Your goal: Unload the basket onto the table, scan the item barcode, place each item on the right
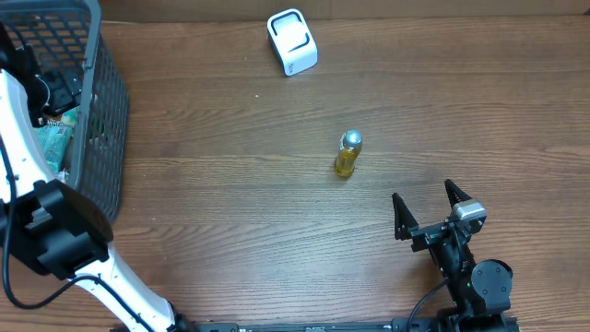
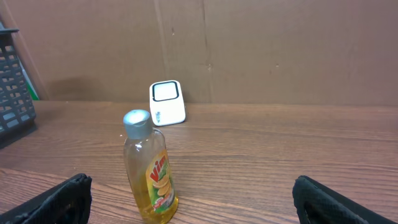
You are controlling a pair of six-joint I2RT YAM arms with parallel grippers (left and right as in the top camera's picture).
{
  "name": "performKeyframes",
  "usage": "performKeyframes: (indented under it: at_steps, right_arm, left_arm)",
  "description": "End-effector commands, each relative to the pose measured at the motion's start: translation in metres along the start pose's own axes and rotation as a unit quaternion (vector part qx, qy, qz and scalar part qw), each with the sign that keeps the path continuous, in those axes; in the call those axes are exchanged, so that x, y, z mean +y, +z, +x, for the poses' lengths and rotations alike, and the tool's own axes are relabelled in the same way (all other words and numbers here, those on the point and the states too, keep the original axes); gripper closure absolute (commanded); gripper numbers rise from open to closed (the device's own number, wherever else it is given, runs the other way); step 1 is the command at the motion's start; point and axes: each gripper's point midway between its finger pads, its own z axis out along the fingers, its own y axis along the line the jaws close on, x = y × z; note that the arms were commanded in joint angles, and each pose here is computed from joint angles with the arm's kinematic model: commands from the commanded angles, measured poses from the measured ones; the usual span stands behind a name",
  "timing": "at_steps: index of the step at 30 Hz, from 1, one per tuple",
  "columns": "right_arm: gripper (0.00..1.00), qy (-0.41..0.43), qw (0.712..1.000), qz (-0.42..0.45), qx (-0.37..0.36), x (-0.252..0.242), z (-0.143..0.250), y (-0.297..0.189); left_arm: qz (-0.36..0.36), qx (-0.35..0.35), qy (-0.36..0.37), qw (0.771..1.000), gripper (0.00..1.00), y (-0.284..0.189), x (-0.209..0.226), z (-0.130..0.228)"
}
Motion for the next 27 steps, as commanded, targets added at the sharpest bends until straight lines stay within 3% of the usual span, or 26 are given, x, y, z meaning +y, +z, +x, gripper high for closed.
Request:
performKeyframes:
  at_steps: [1, 10, 19, 22, 27]
  right_arm:
    - [0.0, -0.001, 1.0, -0.002, -0.002, 0.0, 0.002, 0.0]
    - [0.0, -0.001, 1.0, -0.002, -0.002, 0.0, 0.002, 0.0]
    - [0.0, -0.001, 1.0, -0.002, -0.002, 0.0, 0.002, 0.0]
    - [0.0, -0.001, 1.0, -0.002, -0.002, 0.0, 0.002, 0.0]
    - [0.0, -0.001, 1.0, -0.002, -0.002, 0.0, 0.002, 0.0]
  left_arm:
    - [0.022, 0.018, 0.037, 0.999, 0.0, 0.023, -0.008, 0.001]
    - [0.038, 0.051, 0.05, 0.997, 0.02, 0.062, -0.013, 0.009]
    - [0.039, 0.081, 0.048, 0.995, 0.23, 0.083, -0.012, 0.02]
    - [0.038, 0.083, 0.049, 0.995, 0.35, 0.083, -0.012, 0.021]
    - [0.038, 0.087, 0.048, 0.994, 0.3, 0.083, -0.012, 0.023]
